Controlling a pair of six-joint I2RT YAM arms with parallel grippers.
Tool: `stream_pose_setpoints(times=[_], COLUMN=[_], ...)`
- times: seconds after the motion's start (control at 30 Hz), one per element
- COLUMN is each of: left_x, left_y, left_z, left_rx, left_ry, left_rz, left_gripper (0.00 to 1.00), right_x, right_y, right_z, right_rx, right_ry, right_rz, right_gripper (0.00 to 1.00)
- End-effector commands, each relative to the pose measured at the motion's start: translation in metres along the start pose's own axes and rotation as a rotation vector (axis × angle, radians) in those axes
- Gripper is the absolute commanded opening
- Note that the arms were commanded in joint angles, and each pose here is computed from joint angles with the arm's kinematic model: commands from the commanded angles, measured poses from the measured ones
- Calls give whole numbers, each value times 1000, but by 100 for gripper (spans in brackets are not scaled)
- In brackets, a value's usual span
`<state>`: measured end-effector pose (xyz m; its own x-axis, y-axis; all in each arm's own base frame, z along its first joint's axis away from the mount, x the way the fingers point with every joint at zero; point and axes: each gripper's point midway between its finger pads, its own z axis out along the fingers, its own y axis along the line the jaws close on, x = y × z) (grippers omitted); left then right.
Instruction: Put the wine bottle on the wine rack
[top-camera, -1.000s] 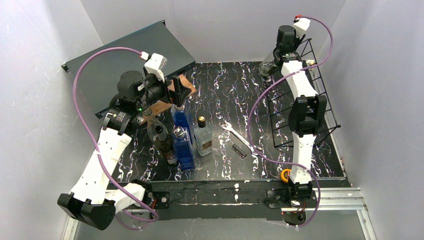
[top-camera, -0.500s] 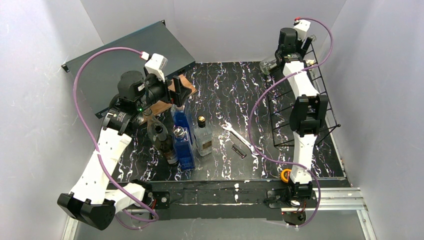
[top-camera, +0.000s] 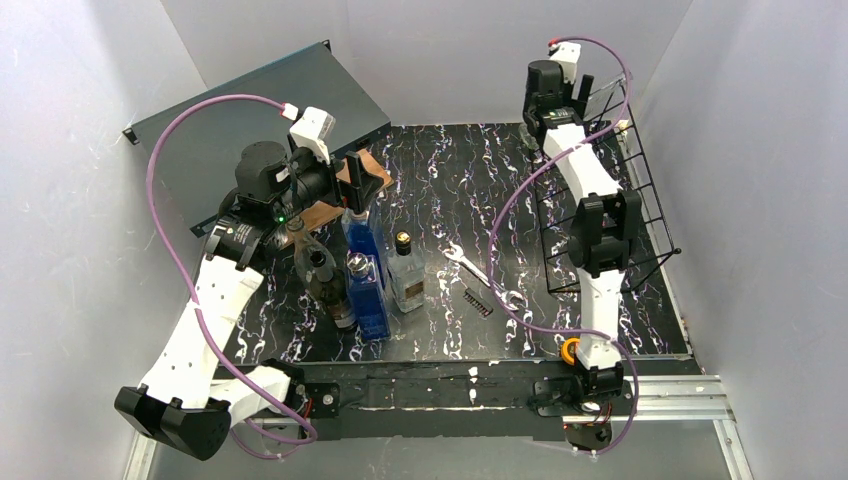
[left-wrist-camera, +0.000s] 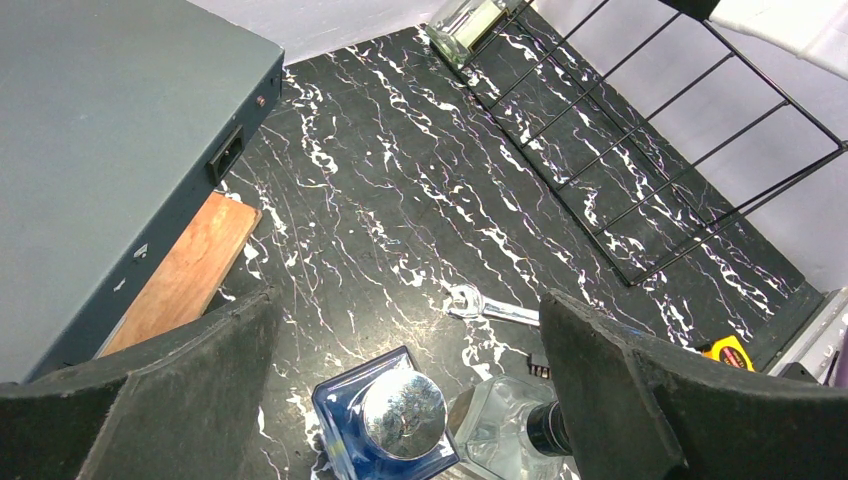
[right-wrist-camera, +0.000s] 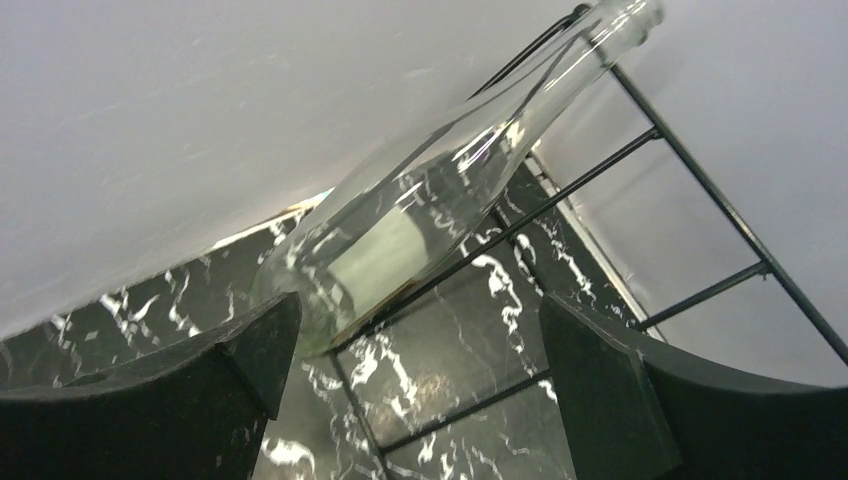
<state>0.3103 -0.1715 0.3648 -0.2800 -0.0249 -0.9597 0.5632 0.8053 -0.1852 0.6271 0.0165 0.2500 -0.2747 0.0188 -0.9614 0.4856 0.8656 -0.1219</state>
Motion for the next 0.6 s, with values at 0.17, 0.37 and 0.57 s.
stream_pose_setpoints(times=[0.17, 0.37, 0.57], left_x=[-15, -16, -18], left_y=[-11, -12, -16], left_z=[-8, -10, -13], left_rx=[34, 38, 48], left_ry=[-51, -70, -90], left_rz=[12, 13, 17], left_gripper=[99, 99, 99], right_x=[-34, -10, 12], right_y=[15, 30, 28], right_z=[-81, -139, -206], right_rx=[-170, -408, -645], right_ry=[14, 107, 144], right_rz=[-6, -6, 14], right_gripper=[98, 98, 98])
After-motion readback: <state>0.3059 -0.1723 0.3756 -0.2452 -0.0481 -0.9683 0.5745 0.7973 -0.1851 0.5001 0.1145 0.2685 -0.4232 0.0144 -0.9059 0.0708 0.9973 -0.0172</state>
